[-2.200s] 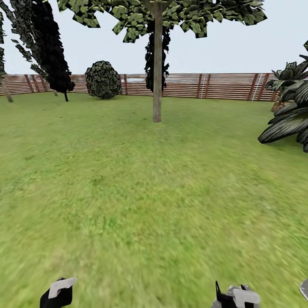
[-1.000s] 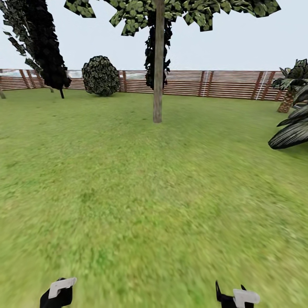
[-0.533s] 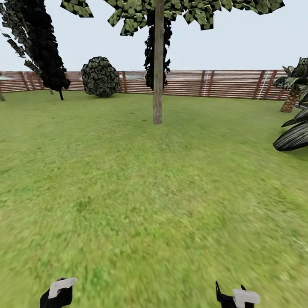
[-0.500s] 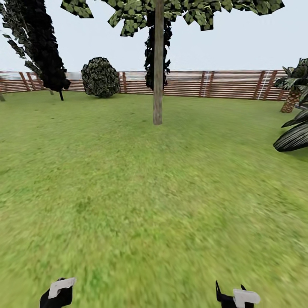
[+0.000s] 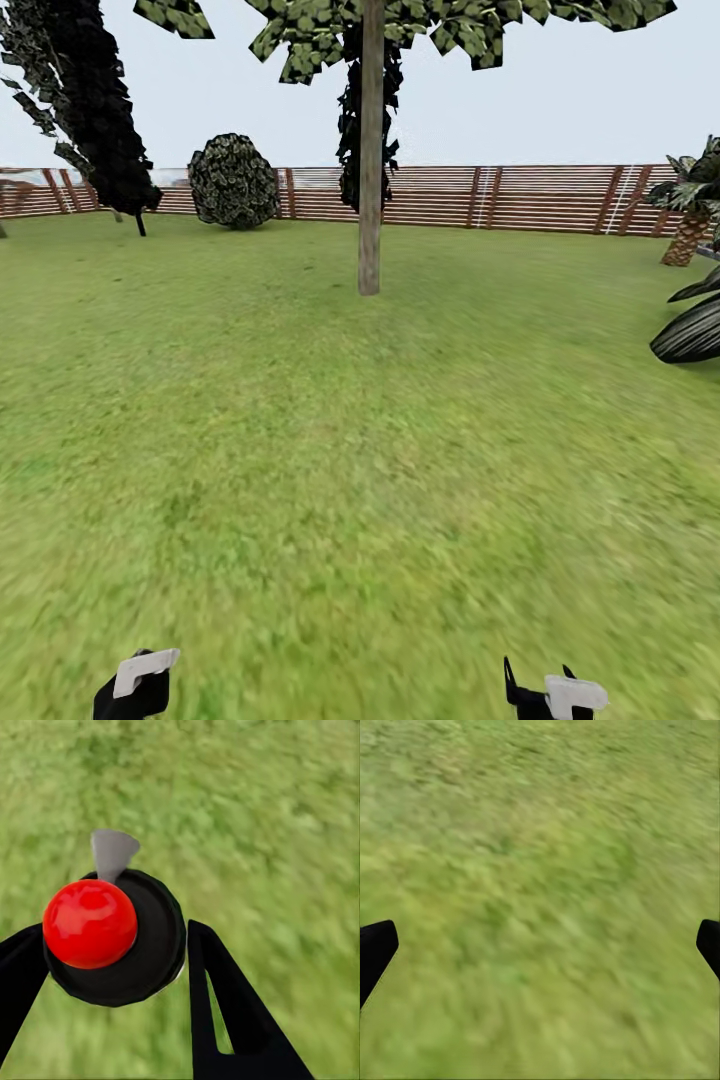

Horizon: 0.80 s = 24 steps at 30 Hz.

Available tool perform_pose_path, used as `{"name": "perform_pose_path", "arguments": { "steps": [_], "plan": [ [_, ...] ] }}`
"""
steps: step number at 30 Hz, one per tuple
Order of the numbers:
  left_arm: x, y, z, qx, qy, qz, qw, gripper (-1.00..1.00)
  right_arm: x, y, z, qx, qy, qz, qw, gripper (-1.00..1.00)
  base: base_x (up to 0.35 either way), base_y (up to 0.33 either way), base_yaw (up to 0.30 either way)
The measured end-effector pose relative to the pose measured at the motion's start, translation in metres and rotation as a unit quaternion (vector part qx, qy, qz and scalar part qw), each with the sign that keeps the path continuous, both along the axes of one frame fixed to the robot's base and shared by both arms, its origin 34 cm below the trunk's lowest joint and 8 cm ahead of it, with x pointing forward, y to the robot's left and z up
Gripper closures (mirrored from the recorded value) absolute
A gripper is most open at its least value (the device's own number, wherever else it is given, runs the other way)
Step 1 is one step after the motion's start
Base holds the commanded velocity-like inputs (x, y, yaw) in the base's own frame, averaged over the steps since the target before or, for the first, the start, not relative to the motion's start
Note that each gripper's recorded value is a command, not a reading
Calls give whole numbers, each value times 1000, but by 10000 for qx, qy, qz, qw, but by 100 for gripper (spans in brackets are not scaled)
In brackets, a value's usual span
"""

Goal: In the garden, pick up the pesticide atomizer on the floor and spray pesticide onto both trees until each tree trunk is fully covered.

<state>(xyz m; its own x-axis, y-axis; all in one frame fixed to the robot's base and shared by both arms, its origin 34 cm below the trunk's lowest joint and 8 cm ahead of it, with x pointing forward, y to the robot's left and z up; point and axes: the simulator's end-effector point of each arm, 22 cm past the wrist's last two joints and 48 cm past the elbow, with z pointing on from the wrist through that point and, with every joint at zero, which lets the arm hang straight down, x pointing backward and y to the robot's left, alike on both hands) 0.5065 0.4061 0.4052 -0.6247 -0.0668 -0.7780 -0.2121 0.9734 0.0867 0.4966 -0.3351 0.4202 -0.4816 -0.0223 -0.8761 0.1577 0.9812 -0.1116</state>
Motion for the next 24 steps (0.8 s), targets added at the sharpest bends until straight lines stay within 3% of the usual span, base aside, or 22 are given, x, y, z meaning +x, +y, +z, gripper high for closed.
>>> {"name": "perform_pose_path", "arguments": {
  "steps": [24],
  "plan": [
    [0,0,0,0,1,-6,10000,100,0,-1,0,-2,1,-14,10000,-100,339,0,0]
  ]
}}
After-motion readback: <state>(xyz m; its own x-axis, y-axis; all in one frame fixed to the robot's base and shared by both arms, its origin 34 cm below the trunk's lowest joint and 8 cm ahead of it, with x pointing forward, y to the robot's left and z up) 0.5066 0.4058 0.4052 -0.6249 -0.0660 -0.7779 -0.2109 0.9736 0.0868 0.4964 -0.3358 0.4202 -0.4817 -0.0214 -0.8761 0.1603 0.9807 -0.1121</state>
